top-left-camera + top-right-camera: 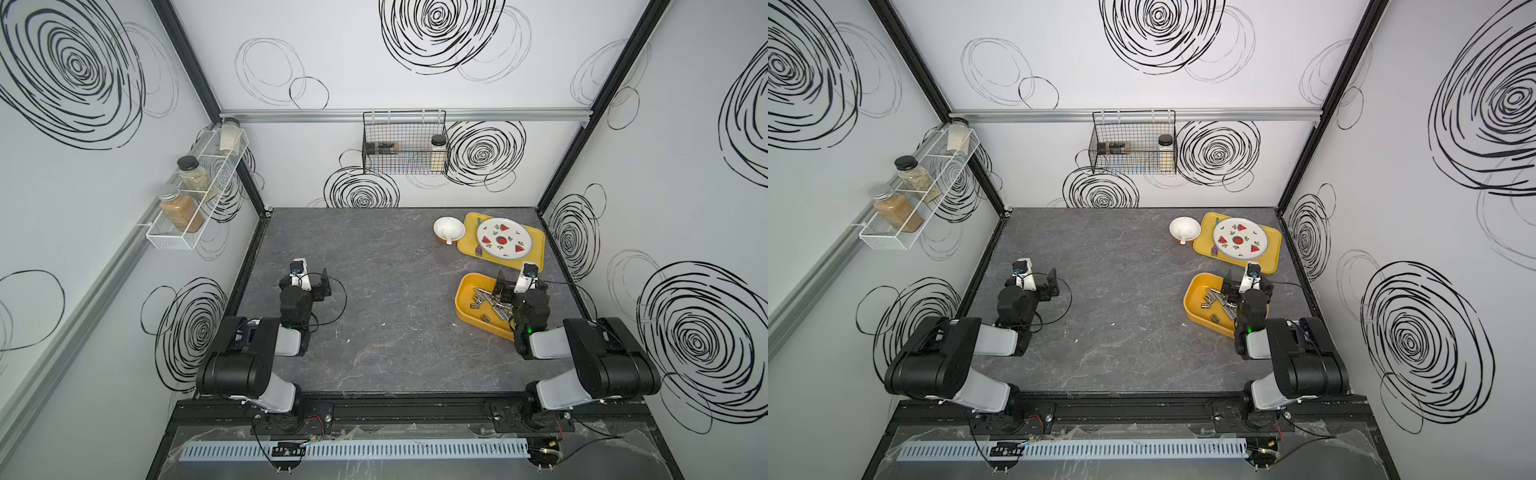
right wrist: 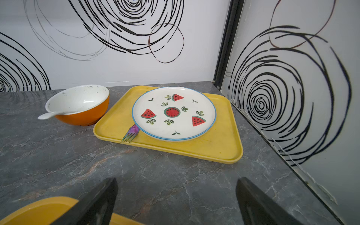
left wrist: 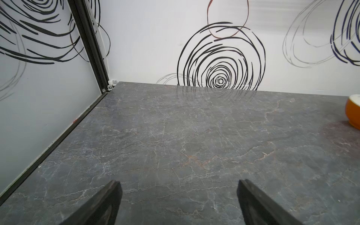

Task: Take out the socket from the storage box
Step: Move the storage box to the center of the board.

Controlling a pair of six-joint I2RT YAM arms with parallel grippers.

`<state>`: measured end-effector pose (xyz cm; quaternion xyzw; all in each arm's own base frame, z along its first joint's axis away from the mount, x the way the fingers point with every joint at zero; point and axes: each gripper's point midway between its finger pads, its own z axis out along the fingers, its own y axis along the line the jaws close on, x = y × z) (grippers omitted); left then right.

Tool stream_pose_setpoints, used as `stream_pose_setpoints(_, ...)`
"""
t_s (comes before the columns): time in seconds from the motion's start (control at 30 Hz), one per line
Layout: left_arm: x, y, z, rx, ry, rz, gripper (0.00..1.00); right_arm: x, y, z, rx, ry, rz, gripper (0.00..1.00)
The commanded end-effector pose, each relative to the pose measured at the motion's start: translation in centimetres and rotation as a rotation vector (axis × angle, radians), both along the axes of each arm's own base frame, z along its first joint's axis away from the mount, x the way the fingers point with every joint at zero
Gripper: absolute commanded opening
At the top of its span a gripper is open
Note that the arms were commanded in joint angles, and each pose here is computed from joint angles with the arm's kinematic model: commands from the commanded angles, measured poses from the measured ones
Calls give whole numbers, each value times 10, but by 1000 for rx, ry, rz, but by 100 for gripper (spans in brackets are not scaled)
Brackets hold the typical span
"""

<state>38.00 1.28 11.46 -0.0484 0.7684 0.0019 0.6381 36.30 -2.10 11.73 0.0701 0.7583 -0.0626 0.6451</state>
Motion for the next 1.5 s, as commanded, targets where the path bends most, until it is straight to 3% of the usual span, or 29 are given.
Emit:
stream_pose_setpoints(0.0,2,1,10,-5,-37,5,99,1,0,6,0,-18,3,100)
stream_pose_setpoints(0.63,1,1,11,1,-41,8,99,2,0,6,-1,-18,3,100)
stream_pose_setpoints(0.77,6,2,22,44,2,99,99,1,0,6,-1,-19,3,100)
stream_pose_setpoints(0.87,18,-2,33,-36,108,134,99,6,-8,11,9,0,-50,100)
stream_pose_setpoints(0.93,17,1,41,-92,97,157,99,16,-19,25,34,71,-130,100)
stream_pose_setpoints(1.07,-1,38,53,-421,11,273,99,18,-32,60,144,82,-240,100)
stream_pose_setpoints(1.17,-10,63,46,-644,12,319,99,5,-44,61,282,68,-354,100)
stream_pose_setpoints(1.3,8,38,41,-801,69,87,99,2,-32,69,363,128,-306,100)
stream_pose_setpoints(1.4,21,11,30,-813,151,-32,99,-1,-14,85,424,100,-199,100)
stream_pose_setpoints(1.47,26,-10,31,-754,177,-65,99,-7,-9,90,459,96,-176,100)
